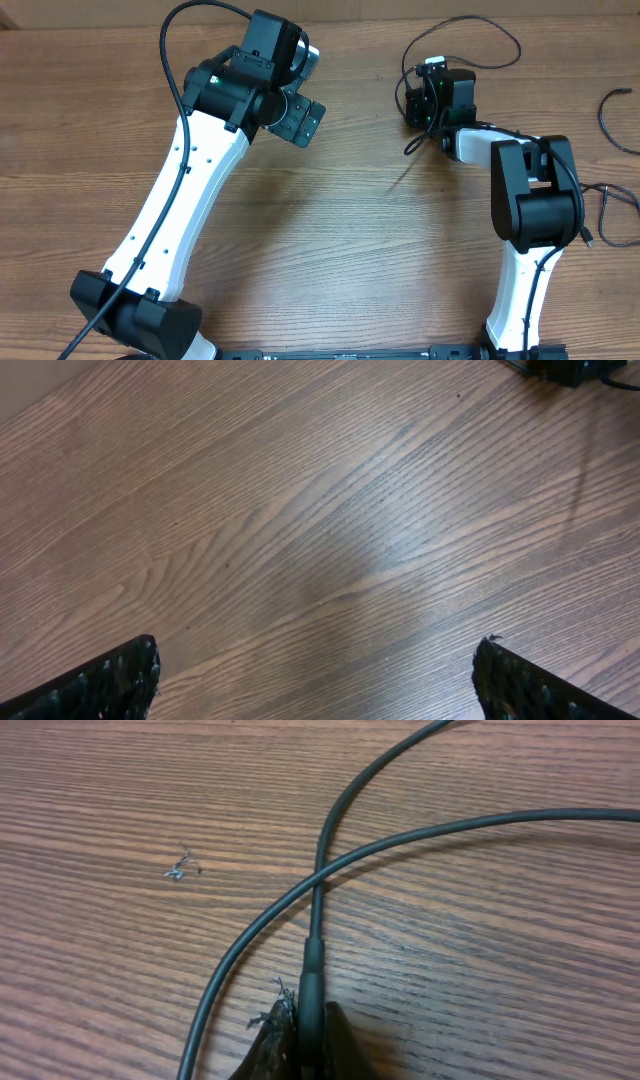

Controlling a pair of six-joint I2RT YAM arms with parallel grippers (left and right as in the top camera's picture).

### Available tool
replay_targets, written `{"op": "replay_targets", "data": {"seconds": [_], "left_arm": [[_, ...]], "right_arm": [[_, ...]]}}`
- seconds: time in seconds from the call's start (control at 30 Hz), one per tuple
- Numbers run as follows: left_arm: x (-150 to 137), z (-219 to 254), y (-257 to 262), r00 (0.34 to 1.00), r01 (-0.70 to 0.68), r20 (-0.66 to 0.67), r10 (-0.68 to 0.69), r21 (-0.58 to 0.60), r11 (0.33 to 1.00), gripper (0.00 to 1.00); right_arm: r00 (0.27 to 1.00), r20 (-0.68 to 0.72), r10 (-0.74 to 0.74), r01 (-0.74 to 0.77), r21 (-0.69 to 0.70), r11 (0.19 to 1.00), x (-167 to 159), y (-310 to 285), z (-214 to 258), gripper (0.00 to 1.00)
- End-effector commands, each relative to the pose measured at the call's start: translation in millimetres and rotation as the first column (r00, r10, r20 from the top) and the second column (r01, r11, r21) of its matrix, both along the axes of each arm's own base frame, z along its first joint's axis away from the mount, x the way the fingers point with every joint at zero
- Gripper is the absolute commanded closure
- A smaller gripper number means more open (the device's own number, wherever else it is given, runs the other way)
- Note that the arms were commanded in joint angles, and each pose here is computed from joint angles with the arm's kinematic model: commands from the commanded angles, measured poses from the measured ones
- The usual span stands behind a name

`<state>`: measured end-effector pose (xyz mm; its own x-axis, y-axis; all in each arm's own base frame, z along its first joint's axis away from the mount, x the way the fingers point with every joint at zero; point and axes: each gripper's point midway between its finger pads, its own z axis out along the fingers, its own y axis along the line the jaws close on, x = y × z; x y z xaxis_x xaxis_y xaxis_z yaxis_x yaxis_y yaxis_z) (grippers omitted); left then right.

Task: Untangle cables
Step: 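Pull the grasped cable rightward toward the table's right edge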

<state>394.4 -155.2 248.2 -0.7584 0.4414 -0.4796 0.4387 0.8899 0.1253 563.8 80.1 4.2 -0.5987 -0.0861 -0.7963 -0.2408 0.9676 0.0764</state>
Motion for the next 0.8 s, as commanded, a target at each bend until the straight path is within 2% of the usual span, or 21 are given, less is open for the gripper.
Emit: {"op": "replay_targets", "data": {"seconds": [0.0,0.13,0.27,0.43,0.57,0.77], "left_arm": [[1.0,-1.9,-0.2,1.0,-0.012,-0.007,0.012,-0.013,1.0,0.0],[1.0,-1.9,-0.2,1.0,-0.012,-0.007,0.012,-0.013,1.0,0.0],[0.9,-2.0,-0.2,1.0,-0.012,-0.007,0.012,-0.013,1.0,0.01],[1.0,-1.9,-0.2,1.0,-0.012,-0.007,0.012,-0.013,1.0,0.01],[1.0,-1.9,-0.2,1.0,-0.012,-0.007,0.012,-0.013,1.0,0.01],[0.9,-2.0,-0.2,1.0,-0.012,-0.007,0.012,-0.013,1.0,0.0]], "right_arm": [[0.99,0.066,-0.126,0.131,-0.076,0.988,14.5,-33.5,25.1,0.96],[0.959,0.112,-0.258,0.272,-0.132,0.953,17.9,-78.2,45.6,0.96],[0.903,0.125,-0.411,0.428,-0.17,0.888,9.8,-151.1,58.8,0.96],[0.82,0.09,-0.566,0.573,-0.118,0.811,-10.8,-226.1,65.5,0.96],[0.767,0.083,-0.636,0.641,-0.086,0.763,-29.8,-274.6,80.8,0.96],[0.675,0.161,-0.72,0.735,-0.054,0.676,-59.4,-337.3,133.4,0.96]]}}
